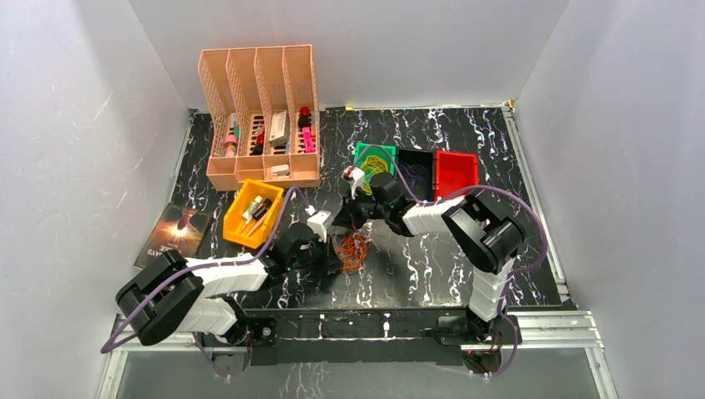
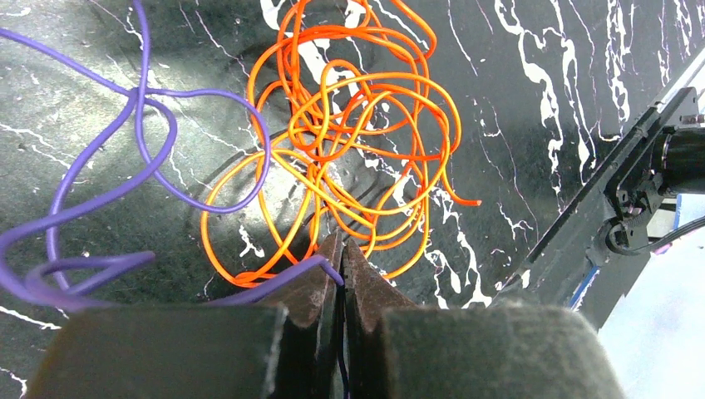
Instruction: Untangle the cables
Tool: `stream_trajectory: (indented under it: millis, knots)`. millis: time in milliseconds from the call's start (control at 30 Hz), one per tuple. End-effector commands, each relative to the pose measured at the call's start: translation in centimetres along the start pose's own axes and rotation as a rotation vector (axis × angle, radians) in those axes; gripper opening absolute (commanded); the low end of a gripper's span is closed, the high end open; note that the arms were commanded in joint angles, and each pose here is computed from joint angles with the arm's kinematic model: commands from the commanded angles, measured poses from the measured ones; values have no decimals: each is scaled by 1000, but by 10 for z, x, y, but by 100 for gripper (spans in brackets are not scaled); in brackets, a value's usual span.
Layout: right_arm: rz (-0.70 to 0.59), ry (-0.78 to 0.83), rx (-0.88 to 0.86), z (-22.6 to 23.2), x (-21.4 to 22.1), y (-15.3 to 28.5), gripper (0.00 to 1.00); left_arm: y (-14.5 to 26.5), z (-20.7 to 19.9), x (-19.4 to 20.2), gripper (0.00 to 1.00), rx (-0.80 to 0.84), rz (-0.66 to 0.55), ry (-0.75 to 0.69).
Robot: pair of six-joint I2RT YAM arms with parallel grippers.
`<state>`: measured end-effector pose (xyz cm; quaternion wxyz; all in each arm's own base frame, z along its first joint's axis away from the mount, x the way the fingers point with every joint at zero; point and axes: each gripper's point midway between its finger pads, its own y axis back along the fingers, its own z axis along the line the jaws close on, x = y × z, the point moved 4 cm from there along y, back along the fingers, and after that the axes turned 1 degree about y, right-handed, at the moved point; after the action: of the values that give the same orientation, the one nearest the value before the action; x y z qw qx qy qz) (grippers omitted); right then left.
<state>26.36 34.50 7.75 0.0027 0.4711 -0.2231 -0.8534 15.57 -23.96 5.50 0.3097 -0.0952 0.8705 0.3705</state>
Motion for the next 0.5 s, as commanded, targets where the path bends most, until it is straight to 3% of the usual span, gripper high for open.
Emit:
stream_trajectory:
  millis: [0,133,300,433,467]
  knots:
    - [-108,52,14,15,-36,14,0,7,1,-2,0,-21,-26,6]
    - [-179,76,113,21,-61,39,0,14,2,-3,0,-28,-54,18]
    - [-206,121,193,26,-77,62,0,23,2,-5,31,-23,-107,36]
    - [-219,149,257,28,-83,81,0,32,1,-10,49,-26,-150,40]
    - [-224,157,270,30,-85,86,0,34,-1,-12,59,-24,-158,39]
